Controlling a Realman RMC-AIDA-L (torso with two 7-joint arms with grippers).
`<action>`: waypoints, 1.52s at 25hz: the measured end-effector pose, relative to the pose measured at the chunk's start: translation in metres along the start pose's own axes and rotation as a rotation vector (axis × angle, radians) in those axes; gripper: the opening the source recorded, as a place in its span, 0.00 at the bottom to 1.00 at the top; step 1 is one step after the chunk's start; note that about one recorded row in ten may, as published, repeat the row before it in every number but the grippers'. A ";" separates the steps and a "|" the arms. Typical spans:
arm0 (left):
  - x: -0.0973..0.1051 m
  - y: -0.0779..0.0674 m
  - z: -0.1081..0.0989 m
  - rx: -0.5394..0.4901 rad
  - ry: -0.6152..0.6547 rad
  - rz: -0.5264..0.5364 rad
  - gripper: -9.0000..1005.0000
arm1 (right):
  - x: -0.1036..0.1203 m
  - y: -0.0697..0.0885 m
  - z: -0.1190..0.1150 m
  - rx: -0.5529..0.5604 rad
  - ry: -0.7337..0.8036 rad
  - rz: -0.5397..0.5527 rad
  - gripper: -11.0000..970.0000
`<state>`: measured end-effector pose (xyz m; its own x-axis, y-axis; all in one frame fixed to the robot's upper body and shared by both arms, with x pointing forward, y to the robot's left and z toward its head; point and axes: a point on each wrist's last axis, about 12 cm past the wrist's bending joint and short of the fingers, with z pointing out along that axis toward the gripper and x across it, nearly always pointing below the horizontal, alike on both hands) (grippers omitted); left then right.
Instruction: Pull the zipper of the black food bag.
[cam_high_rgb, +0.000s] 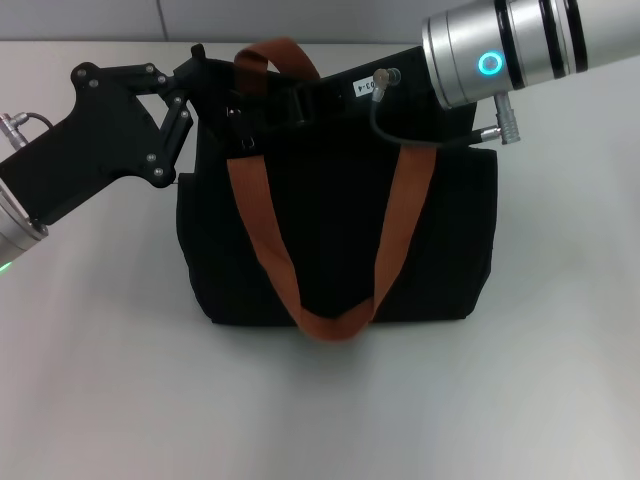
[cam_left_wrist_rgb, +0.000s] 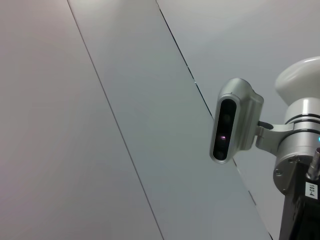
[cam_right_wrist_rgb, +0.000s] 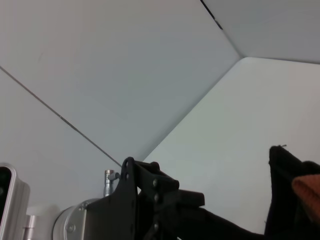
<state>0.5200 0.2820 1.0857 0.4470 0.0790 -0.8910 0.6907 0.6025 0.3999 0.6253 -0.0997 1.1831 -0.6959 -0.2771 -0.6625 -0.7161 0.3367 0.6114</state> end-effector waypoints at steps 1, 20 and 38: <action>0.000 0.000 0.000 -0.001 0.000 0.000 0.08 | -0.001 0.001 0.000 0.001 -0.002 -0.006 0.09; 0.002 -0.002 -0.003 -0.013 0.011 -0.002 0.08 | -0.007 0.005 -0.004 0.102 0.035 -0.017 0.01; 0.002 0.002 -0.004 -0.040 0.018 0.004 0.09 | 0.008 0.003 -0.028 0.184 0.012 0.026 0.01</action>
<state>0.5201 0.2868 1.0836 0.4392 0.0953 -0.8933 0.6656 0.6333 0.3948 0.6163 -0.1266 1.1917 -0.7151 -0.2763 -0.6421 -0.6771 0.5021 0.5380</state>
